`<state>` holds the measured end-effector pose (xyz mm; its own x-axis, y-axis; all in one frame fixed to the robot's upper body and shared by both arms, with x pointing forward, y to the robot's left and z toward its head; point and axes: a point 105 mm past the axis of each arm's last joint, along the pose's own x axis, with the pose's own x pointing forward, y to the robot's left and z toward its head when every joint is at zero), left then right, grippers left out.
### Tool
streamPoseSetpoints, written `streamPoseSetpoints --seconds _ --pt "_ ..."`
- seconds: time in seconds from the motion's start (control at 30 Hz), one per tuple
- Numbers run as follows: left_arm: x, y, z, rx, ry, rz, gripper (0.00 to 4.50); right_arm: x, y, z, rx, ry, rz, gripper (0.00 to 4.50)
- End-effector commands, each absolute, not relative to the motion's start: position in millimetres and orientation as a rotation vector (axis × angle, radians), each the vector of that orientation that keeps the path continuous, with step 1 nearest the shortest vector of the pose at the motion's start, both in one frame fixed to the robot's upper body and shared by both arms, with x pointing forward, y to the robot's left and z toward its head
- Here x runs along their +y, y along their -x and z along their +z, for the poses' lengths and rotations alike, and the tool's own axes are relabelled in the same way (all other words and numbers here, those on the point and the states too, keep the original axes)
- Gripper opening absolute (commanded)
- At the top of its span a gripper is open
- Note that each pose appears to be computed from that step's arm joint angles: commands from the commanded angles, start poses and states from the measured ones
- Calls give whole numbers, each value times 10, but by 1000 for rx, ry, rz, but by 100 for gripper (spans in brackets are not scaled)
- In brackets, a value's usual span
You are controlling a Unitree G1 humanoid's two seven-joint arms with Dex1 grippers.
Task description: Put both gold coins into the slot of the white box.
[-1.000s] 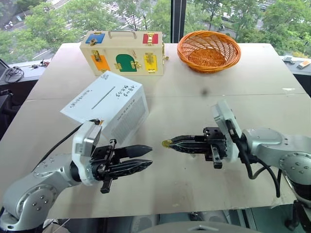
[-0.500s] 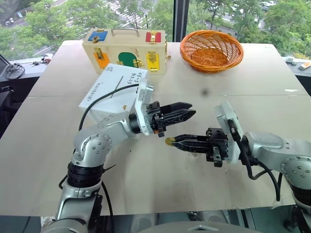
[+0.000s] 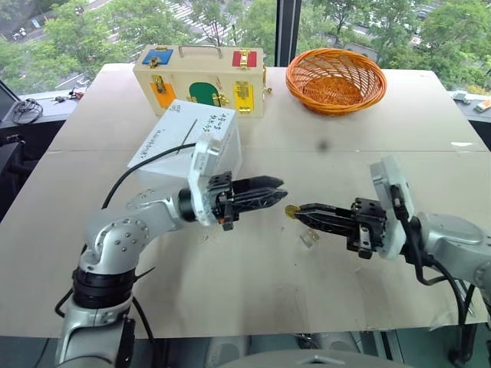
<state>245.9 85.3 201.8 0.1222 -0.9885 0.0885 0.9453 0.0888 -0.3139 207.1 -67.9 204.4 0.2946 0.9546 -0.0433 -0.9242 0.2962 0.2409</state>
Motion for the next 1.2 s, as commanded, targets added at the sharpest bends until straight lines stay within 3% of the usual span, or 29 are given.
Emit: streamPoseSetpoints --seconds 0.03,0.57,0.7,1.2 --pt "813 -2304 2076 145 299 -1533 174 -652 -2019 2161 132 -168 1285 0" --pt "769 -2240 2080 167 299 -1592 174 -575 -1985 2185 129 -162 1339 0" --pt "765 -2231 2080 172 301 -1601 6 -564 -1976 2189 129 -165 1347 0" --pt "754 -2186 2087 183 314 -1631 6 -568 -1970 2200 130 -180 1351 0"
